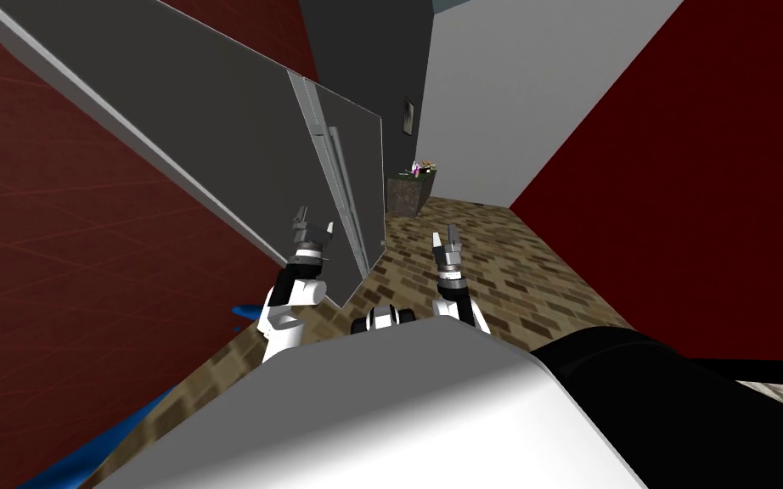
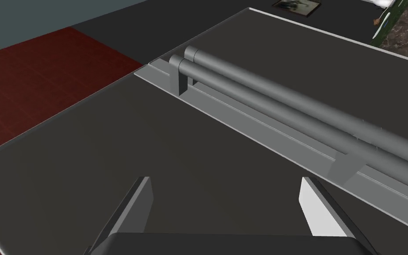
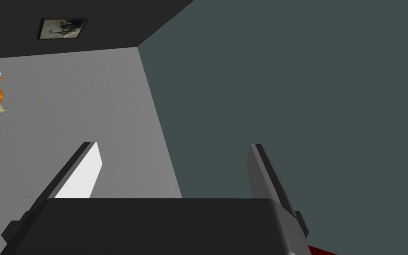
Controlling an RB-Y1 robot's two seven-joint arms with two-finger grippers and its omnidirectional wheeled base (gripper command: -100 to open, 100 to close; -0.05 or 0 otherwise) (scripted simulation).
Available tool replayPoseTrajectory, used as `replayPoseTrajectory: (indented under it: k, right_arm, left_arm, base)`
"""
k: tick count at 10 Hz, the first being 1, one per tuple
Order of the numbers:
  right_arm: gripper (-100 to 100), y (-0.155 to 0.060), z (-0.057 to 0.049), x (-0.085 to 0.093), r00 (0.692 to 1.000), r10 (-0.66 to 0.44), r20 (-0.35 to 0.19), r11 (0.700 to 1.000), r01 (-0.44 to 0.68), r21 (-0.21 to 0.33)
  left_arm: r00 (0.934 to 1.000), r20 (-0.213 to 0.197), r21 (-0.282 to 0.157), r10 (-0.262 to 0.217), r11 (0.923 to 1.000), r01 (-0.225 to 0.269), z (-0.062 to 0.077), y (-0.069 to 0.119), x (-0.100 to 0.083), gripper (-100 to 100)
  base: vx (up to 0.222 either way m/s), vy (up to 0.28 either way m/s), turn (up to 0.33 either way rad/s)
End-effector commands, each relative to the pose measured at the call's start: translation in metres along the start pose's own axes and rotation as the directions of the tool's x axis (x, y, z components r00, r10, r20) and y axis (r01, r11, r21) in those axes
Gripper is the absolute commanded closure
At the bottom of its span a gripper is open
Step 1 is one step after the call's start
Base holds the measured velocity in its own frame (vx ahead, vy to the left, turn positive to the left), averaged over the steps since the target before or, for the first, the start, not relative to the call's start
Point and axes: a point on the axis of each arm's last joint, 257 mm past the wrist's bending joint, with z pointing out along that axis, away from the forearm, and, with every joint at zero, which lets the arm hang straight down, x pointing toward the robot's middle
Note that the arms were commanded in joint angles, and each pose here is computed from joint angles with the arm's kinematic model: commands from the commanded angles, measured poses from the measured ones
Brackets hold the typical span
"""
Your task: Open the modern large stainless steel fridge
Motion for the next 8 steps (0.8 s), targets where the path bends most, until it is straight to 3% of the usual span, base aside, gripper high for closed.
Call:
replayPoseTrajectory:
  k: [1,2,4,5,8]
  right_arm:
    - [0,0.0,0.0,0.0,1.0,0.0,0.0,1.0,0.0,0.0]
    - [0,0.0,0.0,0.0,1.0,0.0,0.0,1.0,0.0,0.0]
    - [0,0.0,0.0,0.0,1.0,0.0,0.0,1.0,0.0,0.0]
    - [0,0.0,0.0,0.0,1.0,0.0,0.0,1.0,0.0,0.0]
    - [0,0.0,0.0,0.0,1.0,0.0,0.0,1.0,0.0,0.0]
  left_arm:
    - [0.9996,-0.014,-0.017,-0.022,0.9996,0.022,0.016,0.001,0.011,-100]
    - [0.998,-0.023,-0.033,-0.059,0.9977,0.059,0.025,0.004,0.017,-100]
    - [0.9977,-0.031,-0.042,-0.059,0.9974,0.058,0.033,0.002,0.023,-100]
    - [0.9947,-0.039,-0.065,-0.096,0.9935,0.093,0.044,0.005,0.031,-100]
    - [0.9904,-0.051,-0.103,-0.128,0.9871,0.123,0.063,0.007,0.047,-100]
  base:
    - [0.026,-0.035,-0.018]
    - [0.047,-0.066,0.117]
    - [0.038,-0.043,0.04]
    - [0.042,-0.057,0.133]
    - [0.064,-0.075,0.105]
